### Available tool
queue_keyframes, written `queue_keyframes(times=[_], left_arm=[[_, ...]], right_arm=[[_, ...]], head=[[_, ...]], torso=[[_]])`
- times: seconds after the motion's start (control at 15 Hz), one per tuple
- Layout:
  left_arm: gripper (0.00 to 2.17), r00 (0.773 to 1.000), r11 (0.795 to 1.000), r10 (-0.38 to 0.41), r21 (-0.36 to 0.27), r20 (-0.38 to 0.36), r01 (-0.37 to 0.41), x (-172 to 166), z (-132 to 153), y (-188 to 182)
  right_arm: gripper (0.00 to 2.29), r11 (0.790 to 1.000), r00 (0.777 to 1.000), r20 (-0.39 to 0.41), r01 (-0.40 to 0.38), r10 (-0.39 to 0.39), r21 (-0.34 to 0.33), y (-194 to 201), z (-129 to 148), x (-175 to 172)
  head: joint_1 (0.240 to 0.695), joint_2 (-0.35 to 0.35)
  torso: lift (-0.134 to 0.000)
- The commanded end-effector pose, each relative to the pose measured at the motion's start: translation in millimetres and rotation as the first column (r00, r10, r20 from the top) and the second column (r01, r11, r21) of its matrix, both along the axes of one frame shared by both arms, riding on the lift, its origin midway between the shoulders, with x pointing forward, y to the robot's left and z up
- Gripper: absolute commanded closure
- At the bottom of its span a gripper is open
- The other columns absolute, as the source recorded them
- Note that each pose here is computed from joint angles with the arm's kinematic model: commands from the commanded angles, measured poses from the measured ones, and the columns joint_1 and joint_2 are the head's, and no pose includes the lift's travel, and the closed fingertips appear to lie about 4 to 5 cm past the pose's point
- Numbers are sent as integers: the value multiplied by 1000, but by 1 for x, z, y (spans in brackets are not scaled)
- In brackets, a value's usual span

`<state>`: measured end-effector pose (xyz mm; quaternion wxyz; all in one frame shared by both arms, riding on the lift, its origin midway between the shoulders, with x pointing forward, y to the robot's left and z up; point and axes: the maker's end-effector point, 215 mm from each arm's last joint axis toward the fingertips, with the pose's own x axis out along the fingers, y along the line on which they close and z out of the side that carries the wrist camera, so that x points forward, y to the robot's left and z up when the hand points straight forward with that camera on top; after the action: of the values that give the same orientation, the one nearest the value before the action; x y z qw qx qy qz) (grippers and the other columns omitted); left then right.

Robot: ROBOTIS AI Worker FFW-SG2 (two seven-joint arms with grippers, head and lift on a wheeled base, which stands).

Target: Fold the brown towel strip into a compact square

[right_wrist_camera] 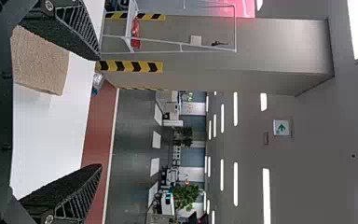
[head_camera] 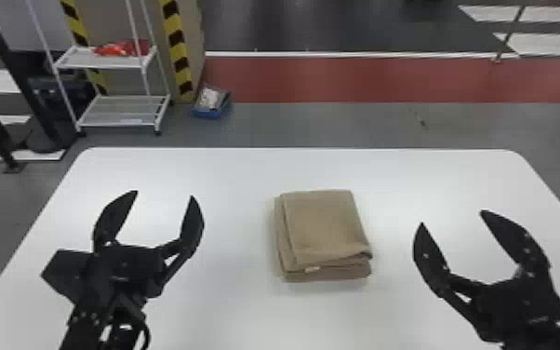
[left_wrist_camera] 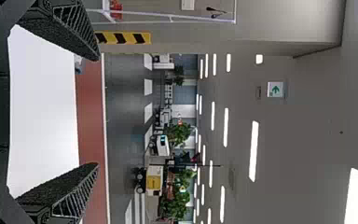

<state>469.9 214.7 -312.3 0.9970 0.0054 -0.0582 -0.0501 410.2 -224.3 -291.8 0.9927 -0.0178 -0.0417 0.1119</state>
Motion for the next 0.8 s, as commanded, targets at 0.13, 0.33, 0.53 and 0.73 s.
queue_keyframes(times=[0.13,0.33,0.53,0.73], left_arm=[[83,1000,1000,22,4,-1,-22,-1,0,5],[83,1000,1000,20,-1,5,-20,-1,4,3],[83,1000,1000,22,-3,7,-22,-3,5,4],[80,1000,1000,31,-5,6,-31,-4,5,10]], right_arm=[[70,995,995,-11,97,-97,26,-13,-2,2],[70,994,995,-4,100,-100,45,-5,0,2],[70,993,994,5,109,-109,49,-5,3,2],[70,992,993,14,114,-115,49,-7,6,2]], head=[[695,-22],[695,-28],[695,-17],[695,-13]], torso=[[-115],[-115],[-115],[-115]])
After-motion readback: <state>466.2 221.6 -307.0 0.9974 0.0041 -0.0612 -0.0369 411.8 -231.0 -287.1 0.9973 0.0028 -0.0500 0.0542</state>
